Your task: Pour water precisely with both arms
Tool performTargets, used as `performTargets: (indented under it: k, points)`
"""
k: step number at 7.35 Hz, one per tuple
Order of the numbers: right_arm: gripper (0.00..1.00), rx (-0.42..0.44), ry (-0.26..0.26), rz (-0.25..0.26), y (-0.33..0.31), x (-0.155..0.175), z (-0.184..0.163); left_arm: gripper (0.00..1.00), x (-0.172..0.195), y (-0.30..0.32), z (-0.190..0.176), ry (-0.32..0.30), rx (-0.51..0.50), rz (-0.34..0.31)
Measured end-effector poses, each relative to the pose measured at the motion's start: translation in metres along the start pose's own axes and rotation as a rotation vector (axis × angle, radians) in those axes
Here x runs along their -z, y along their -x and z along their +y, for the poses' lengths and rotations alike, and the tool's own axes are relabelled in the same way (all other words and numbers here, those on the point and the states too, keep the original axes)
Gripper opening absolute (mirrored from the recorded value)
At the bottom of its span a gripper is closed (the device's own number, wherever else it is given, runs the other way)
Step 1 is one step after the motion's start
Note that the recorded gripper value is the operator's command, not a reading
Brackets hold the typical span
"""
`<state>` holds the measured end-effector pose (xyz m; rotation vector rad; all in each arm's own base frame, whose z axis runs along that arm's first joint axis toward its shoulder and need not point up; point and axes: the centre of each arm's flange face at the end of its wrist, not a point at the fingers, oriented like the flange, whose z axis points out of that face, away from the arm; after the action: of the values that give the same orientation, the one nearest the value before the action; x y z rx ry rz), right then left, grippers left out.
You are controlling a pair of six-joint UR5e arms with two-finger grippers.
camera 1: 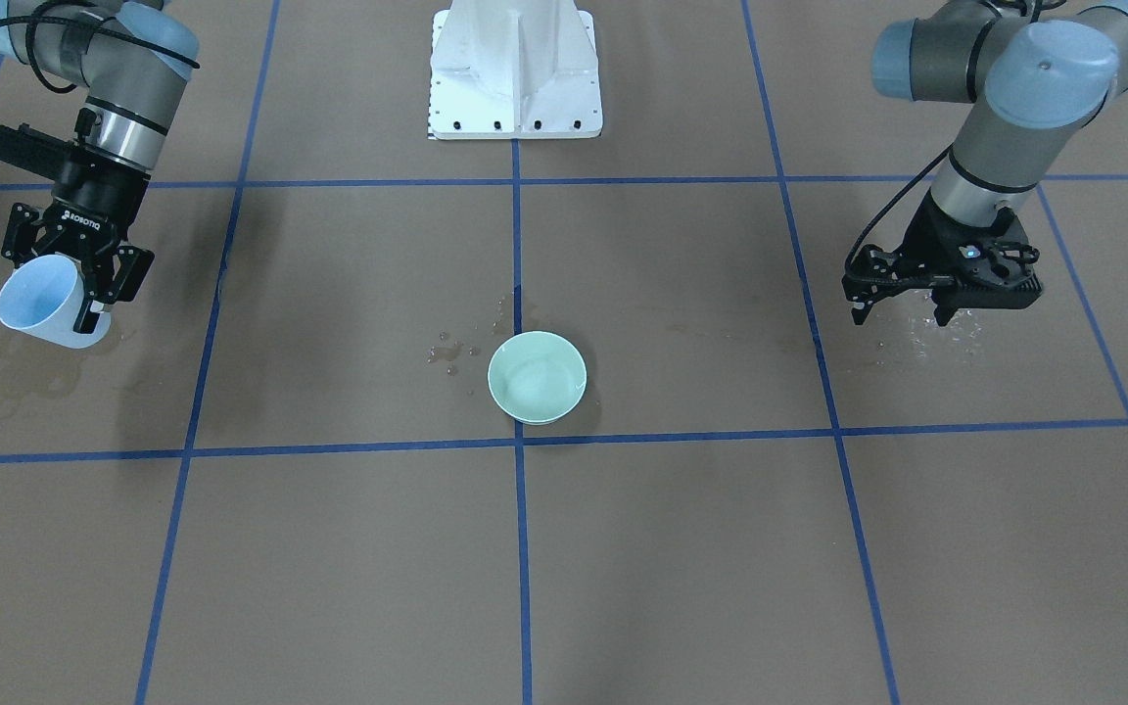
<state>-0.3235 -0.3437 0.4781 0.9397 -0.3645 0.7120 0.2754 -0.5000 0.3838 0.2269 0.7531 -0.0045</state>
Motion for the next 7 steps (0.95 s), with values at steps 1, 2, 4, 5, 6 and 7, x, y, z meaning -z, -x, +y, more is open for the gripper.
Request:
performTargets:
  k: [1,2,4,5,6,7]
  points:
    - [0.00,0.006,-0.019,0.000,-0.020,0.000,0.021,1.00,0.000,0.000,0.000,0.000,0.003,0.000]
    - [0.00,0.015,-0.030,0.005,-0.035,-0.003,0.040,1.00,0.000,-0.001,0.001,0.001,0.006,0.001]
    - [0.00,0.034,-0.032,0.009,-0.051,-0.008,0.069,1.00,-0.002,-0.002,0.002,0.005,0.008,0.000]
    - [0.00,0.026,-0.029,0.007,-0.055,-0.008,0.077,1.00,-0.003,-0.002,0.002,0.006,0.009,0.000]
    - [0.00,0.021,-0.024,0.005,-0.057,-0.008,0.086,1.00,-0.003,-0.002,0.002,0.007,0.009,-0.001]
    - [0.00,0.023,-0.021,0.003,-0.059,-0.007,0.093,1.00,-0.003,-0.003,0.002,0.006,0.009,0.000]
